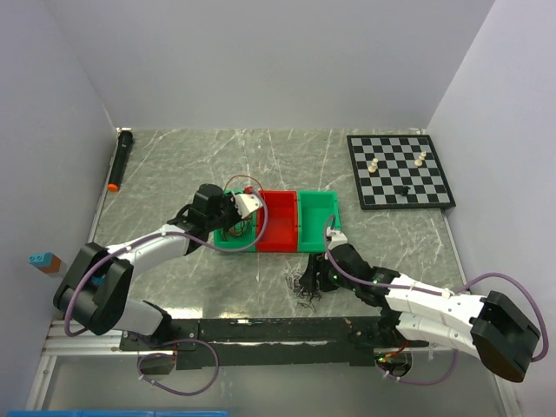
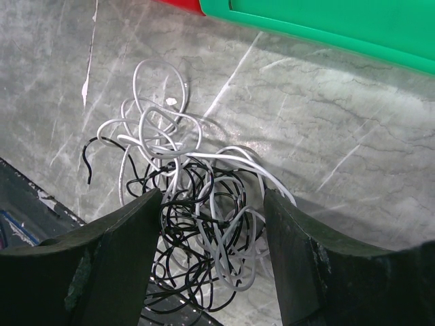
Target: Untangle the cables
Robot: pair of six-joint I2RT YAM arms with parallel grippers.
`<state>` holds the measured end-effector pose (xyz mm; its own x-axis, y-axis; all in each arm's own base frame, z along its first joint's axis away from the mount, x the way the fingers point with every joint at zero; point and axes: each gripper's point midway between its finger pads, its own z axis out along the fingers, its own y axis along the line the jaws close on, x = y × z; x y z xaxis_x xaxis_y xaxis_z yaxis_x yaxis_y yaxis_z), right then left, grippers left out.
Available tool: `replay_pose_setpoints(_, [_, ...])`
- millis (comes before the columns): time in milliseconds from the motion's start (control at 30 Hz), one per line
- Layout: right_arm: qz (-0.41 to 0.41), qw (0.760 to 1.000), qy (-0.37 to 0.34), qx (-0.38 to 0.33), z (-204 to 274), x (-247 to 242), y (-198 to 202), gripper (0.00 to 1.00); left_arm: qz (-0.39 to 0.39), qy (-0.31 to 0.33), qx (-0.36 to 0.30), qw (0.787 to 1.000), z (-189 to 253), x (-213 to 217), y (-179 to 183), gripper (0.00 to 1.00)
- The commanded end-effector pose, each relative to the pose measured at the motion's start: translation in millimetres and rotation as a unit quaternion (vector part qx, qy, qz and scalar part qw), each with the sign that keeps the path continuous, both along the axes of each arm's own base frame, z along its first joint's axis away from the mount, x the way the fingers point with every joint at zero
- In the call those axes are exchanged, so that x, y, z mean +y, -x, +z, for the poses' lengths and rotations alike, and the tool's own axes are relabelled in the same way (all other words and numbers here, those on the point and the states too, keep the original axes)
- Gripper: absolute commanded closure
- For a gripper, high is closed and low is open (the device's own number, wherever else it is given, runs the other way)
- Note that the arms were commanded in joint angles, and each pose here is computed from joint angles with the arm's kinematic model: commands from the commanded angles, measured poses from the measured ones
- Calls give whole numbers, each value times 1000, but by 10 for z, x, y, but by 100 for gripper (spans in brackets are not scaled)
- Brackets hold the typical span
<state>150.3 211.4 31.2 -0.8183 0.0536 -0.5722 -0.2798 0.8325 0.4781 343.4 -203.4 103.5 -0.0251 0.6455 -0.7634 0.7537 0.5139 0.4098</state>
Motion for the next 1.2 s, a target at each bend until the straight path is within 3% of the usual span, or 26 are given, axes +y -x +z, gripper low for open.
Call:
replay_pose_setpoints(0, [7,1000,-11,-6,24,20,-30,32,-28,8,15,999,-11,-90,62,78])
replay_pose_setpoints(67, [7,1000,-17,-9,35,42,-52,32,-28,7,22,999,-60,-78,98,84])
replay_pose_setpoints(367, [7,1000,-22,-2,-2,47,-47,32,36,21,65,997,-221,101,230,94])
replay_pose_setpoints(500, [7,1000,-21,1,-23,50,-42,32,27,17,87,996,-347,143,392,94])
replay_pose_setpoints(733, [6,1000,-20,5,-31,58,-43,32,-9,-5,71,997,-422,154,488,91])
replay_pose_setpoints(833, [3,1000,-21,6,-35,54,-49,32,-16,-2,66,998,-412,124,504,86])
replay_pose_setpoints(900, [5,1000,-20,6,-37,60,-44,32,-22,3,60,998,-364,94,506,68])
replay_pose_setpoints(1000, [4,1000,-18,4,-22,53,-58,32,-15,18,52,998,-209,63,453,51])
replay_pose_setpoints(1167, [7,1000,-20,0,20,61,-65,32,-10,49,47,998,173,-21,404,41])
